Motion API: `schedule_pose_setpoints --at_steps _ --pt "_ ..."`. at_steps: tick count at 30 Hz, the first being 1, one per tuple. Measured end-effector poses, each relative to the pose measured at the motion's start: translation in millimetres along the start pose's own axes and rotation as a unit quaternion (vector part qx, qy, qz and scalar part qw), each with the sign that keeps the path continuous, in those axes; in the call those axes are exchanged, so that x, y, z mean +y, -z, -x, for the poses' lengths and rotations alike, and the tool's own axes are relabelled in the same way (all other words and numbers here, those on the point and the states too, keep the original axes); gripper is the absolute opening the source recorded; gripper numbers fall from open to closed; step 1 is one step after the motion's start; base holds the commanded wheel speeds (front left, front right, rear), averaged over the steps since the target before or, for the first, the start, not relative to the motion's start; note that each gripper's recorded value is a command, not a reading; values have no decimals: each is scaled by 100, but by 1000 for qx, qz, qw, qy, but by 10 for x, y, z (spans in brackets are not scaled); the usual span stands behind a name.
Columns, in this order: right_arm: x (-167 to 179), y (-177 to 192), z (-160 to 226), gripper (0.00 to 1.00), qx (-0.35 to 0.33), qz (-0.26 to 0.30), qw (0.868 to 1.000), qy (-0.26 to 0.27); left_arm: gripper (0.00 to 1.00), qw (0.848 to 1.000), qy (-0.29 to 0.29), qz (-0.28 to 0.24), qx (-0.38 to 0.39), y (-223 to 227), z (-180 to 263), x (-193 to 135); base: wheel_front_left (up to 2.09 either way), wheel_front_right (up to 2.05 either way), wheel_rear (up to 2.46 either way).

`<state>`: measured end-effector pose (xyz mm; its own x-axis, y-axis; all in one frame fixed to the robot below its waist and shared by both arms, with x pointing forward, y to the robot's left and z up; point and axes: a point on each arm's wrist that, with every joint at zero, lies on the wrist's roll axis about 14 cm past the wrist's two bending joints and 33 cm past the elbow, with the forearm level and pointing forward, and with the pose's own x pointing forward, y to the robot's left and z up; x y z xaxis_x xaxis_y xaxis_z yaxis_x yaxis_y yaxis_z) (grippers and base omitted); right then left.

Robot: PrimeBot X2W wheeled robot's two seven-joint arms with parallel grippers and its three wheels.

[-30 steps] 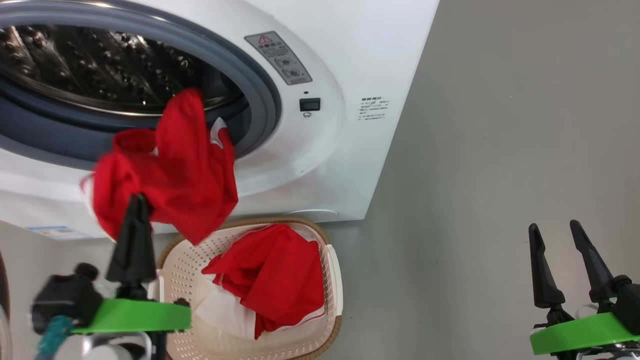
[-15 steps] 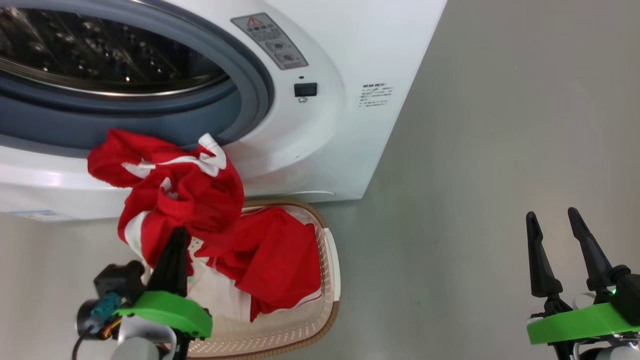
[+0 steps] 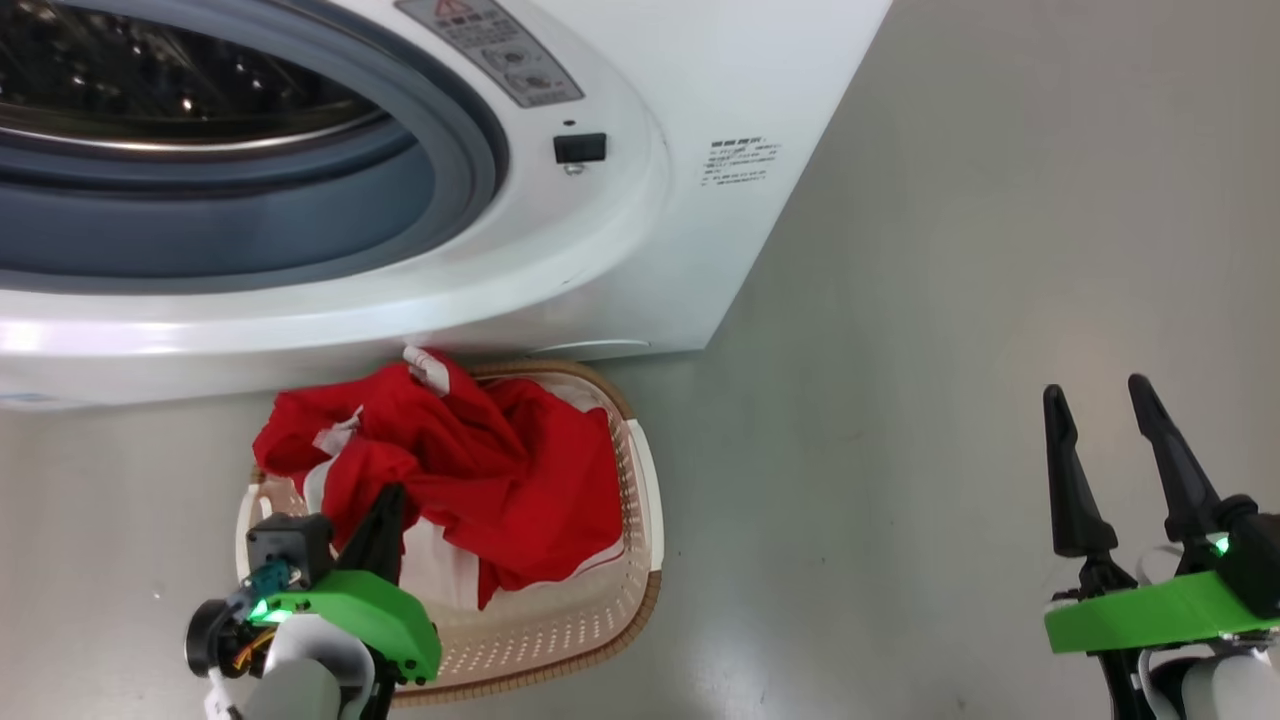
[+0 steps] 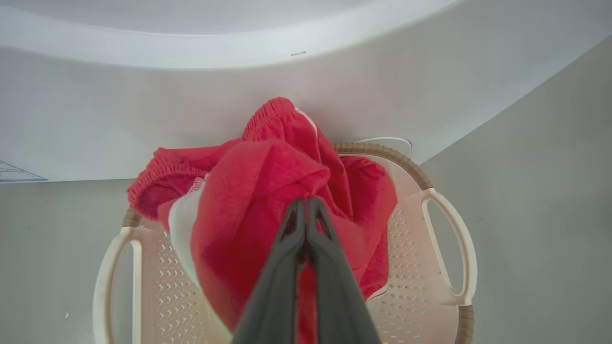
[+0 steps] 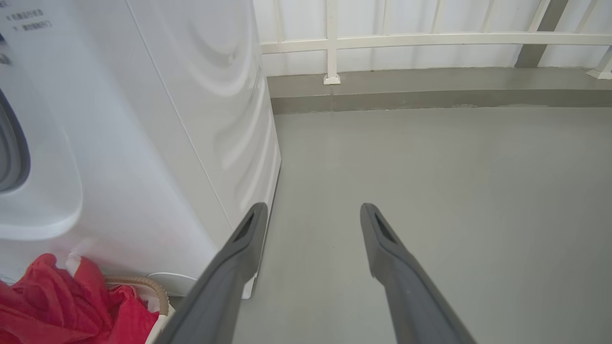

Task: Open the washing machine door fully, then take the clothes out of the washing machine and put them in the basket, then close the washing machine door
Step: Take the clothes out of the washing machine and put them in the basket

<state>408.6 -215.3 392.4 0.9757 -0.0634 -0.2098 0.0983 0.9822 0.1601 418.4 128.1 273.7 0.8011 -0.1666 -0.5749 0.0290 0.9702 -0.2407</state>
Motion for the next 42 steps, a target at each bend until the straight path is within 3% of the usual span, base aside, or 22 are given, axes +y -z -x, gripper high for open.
schedule_pose_setpoints --at_steps 13,23,24,26,27,30,33,42 --pt "-13 208 -131 100 24 2 1000 1 0 997 10 -13 79 391 -225 -18 0 0 0" --pt "-8 275 -265 100 26 4 1000 -1 0 995 6 -7 98 473 -388 7 0 0 0" --pt "-10 286 -267 100 27 4 1000 0 3 995 5 -6 99 476 -398 11 0 0 0" --pt "-10 299 -271 100 29 4 1000 0 30 995 4 -5 100 478 -406 18 0 0 0" --pt "-8 299 -272 100 29 4 1000 -1 39 995 3 -4 100 479 -404 22 0 0 0" --pt "1 291 -277 100 28 3 1000 -2 52 995 1 -2 99 464 -396 34 0 0 0" --pt "15 274 -280 100 25 3 1000 -4 97 996 0 -2 94 430 -387 44 0 0 0" --pt "65 124 -260 100 7 1 1000 -11 100 998 0 3 58 174 -343 20 0 0 0"
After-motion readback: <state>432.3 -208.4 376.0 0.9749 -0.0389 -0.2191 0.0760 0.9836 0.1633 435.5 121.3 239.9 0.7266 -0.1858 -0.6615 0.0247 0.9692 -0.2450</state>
